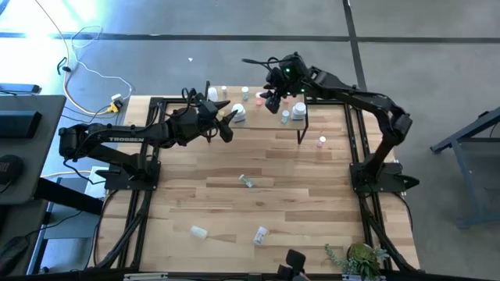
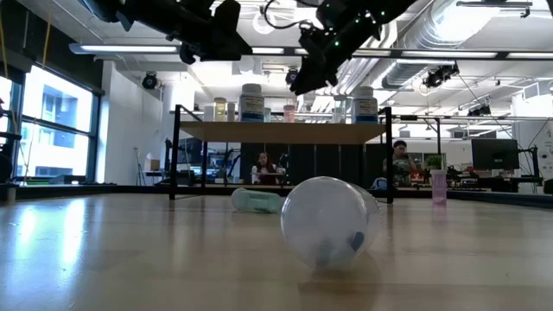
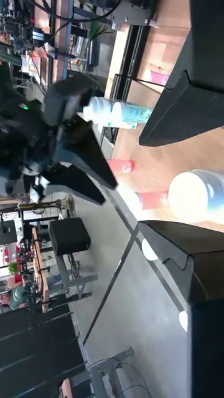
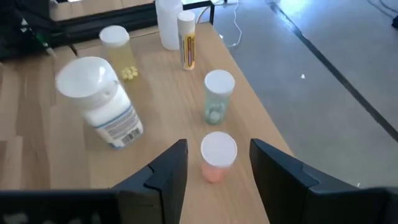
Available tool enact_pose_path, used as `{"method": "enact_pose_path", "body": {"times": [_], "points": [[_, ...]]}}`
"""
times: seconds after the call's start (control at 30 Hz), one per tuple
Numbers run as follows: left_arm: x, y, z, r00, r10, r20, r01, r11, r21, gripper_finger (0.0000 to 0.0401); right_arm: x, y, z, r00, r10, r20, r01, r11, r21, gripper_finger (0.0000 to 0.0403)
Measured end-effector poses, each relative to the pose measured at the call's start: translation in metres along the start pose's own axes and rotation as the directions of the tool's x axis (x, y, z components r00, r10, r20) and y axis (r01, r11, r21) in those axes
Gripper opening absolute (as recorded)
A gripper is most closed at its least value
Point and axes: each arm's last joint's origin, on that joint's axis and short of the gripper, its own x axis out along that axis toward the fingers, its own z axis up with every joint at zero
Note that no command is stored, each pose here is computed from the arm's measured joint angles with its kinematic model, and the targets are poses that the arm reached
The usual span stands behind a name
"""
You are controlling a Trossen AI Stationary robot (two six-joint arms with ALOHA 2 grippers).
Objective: Pick and place medicine bottles onto shelf by color
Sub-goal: Put the purple pill bottle on the shelf
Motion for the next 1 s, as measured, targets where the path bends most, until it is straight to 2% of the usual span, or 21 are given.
{"method": "enact_pose_path", "body": {"times": [0.3, 0.47, 0.6, 1.0], "points": [[0.0, 0.0, 0.0, 1.0, 0.0, 0.0, 0.0, 1.0, 0.0, 0.0195, -0.046, 0.005, 0.009, 0.999, -0.026, 0.037, 0.024, 0.998, 0.055, 0.0165], [0.0, 0.0, 0.0, 1.0, 0.0, -0.001, 0.0, 1.0, 0.001, 0.0195, -0.074, 0.002, 0.011, 0.988, -0.153, 0.035, 0.151, 0.987, 0.055, 0.0165], [0.0, 0.0, -0.001, 1.0, 0.0, -0.007, 0.0, 1.0, 0.003, 0.0195, -0.091, -0.006, 0.006, 0.973, -0.232, -0.009, 0.232, 0.971, 0.063, 0.0165], [0.0, 0.0, -0.003, 1.0, -0.001, -0.027, 0.001, 1.0, 0.013, 0.0195, -0.123, -0.039, -0.022, 0.934, -0.296, -0.2, 0.337, 0.918, 0.212, 0.0165]]}}
